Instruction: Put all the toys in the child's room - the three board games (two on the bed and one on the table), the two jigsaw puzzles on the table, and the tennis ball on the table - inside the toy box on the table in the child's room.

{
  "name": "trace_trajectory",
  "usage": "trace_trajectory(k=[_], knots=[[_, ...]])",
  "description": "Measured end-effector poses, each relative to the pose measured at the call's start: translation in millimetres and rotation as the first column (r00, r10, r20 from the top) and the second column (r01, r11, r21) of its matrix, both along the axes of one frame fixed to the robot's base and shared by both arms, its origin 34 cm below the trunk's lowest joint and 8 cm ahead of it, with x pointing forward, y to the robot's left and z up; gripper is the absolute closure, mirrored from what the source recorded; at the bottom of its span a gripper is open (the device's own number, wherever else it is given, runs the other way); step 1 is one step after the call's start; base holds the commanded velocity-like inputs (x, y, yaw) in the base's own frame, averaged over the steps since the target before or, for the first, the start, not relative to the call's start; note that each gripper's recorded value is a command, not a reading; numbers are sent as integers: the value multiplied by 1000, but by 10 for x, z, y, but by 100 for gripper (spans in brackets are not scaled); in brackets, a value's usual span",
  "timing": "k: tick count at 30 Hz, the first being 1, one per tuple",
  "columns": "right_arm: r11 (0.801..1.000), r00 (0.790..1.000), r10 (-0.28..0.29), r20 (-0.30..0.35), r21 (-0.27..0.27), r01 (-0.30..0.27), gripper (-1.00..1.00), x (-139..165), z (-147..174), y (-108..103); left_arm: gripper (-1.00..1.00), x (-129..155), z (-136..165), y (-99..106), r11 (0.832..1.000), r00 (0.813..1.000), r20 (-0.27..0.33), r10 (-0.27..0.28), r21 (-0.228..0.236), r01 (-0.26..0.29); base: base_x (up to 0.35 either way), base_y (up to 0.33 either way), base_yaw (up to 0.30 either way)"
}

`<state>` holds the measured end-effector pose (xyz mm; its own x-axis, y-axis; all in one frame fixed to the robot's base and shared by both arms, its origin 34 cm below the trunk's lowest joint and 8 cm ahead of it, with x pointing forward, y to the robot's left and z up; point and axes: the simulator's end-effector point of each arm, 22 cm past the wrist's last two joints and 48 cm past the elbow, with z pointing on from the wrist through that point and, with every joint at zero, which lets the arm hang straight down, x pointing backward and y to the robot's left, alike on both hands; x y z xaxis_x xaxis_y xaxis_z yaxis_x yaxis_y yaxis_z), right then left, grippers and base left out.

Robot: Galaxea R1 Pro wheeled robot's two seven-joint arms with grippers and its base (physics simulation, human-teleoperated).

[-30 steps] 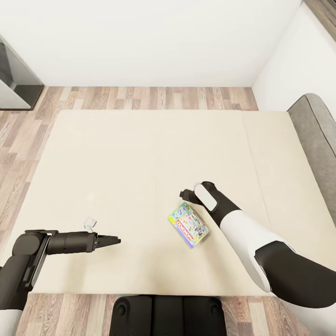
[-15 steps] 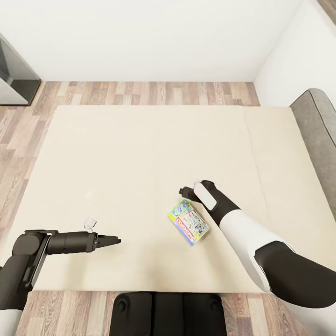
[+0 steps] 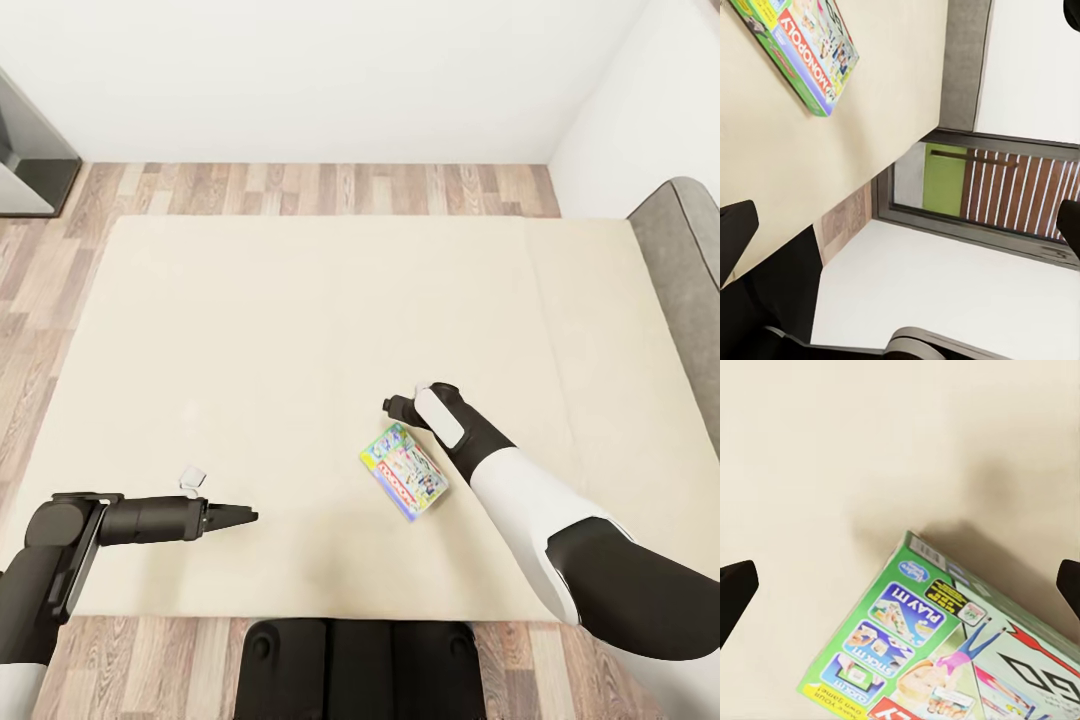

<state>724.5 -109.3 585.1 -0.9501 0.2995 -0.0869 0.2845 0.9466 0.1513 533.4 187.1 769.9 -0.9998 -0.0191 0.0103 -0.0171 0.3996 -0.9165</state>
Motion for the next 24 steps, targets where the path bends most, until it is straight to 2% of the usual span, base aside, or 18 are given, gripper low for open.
trace_trajectory(k=[8,13,18,20,24], knots=[[1000,1000,0,-13,1,0,-100,-53,-79,1,-100,-30,-54,1,1000,1000,-13,1,0,-1,0,0,0],[1000,1000,1,-18,1,0,-100,-78,-123,4,-100,-7,-50,-17,1000,1000,-15,14,-20,-14,0,0,0],[1000,1000,1,-25,0,-1,-100,-109,-173,-4,-100,87,30,-65,997,999,-1,37,-69,-37,0,0,0],[1000,1000,1,-28,-1,-1,-100,-122,-192,-4,-100,180,113,-81,993,998,14,58,-107,-56,0,0,0],[1000,1000,-8,-22,-3,8,-100,-121,-228,-8,-100,624,372,-72,979,990,100,103,-185,-83,0,0,0]])
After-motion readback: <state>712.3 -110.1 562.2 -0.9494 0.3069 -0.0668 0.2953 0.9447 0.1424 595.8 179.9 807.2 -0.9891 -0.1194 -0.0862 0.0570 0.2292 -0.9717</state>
